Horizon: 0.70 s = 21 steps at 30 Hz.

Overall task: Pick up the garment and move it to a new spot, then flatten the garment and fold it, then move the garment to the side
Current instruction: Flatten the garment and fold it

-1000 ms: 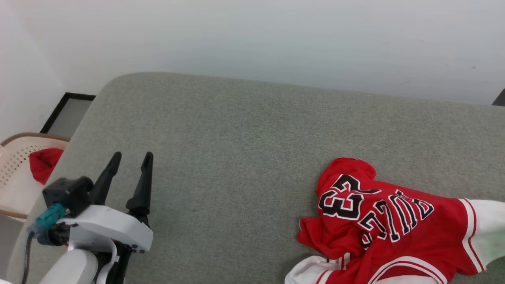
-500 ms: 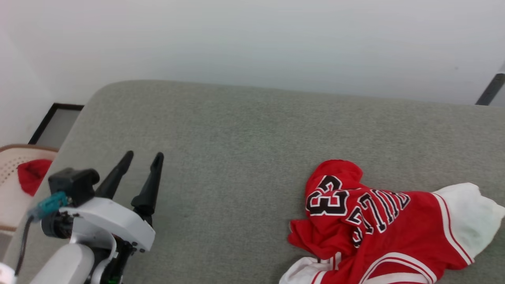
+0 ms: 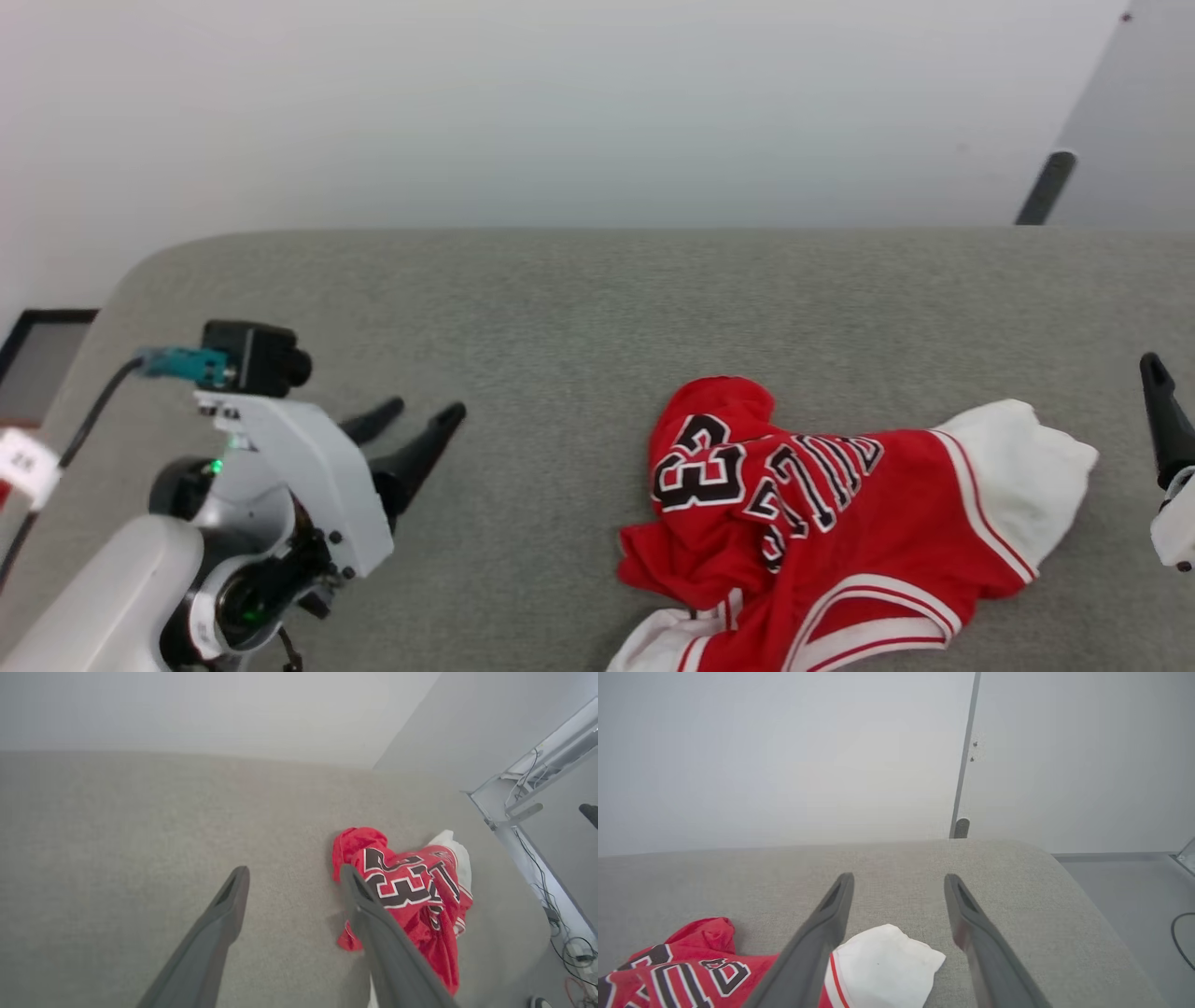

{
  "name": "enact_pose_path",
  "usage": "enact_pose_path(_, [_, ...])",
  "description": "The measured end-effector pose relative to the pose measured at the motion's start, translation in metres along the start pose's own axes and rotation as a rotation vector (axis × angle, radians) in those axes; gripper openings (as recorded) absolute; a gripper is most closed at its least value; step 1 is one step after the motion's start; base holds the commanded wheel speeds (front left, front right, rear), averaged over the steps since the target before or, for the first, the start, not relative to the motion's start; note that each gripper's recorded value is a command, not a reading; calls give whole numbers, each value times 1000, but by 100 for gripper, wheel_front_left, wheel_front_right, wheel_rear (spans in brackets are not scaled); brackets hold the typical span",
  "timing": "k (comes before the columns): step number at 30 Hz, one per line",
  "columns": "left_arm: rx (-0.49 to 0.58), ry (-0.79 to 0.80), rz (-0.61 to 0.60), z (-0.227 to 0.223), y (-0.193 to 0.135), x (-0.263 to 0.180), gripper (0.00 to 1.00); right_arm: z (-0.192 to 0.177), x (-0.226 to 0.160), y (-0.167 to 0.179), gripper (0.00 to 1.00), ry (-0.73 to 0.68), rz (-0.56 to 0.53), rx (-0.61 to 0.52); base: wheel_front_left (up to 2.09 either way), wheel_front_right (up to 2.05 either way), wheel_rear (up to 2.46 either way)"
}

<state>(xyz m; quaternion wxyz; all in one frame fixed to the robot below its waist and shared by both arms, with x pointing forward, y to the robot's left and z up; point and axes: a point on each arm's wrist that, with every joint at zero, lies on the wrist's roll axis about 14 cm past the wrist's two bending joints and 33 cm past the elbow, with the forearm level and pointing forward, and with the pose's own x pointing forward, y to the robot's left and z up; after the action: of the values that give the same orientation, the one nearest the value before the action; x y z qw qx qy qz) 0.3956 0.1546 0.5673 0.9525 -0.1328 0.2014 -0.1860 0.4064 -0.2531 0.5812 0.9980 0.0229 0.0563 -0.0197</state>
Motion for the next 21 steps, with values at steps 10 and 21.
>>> enact_pose_path(10, [-121,507,-83,-68,-47,15,100,9,-36,-16,100,-72,-73,67,0,0,0])
enact_pose_path(21, [-80,833,-147,-112,-79,25,100,-1,-50,-40,100,-54,-164,98,0,0,0])
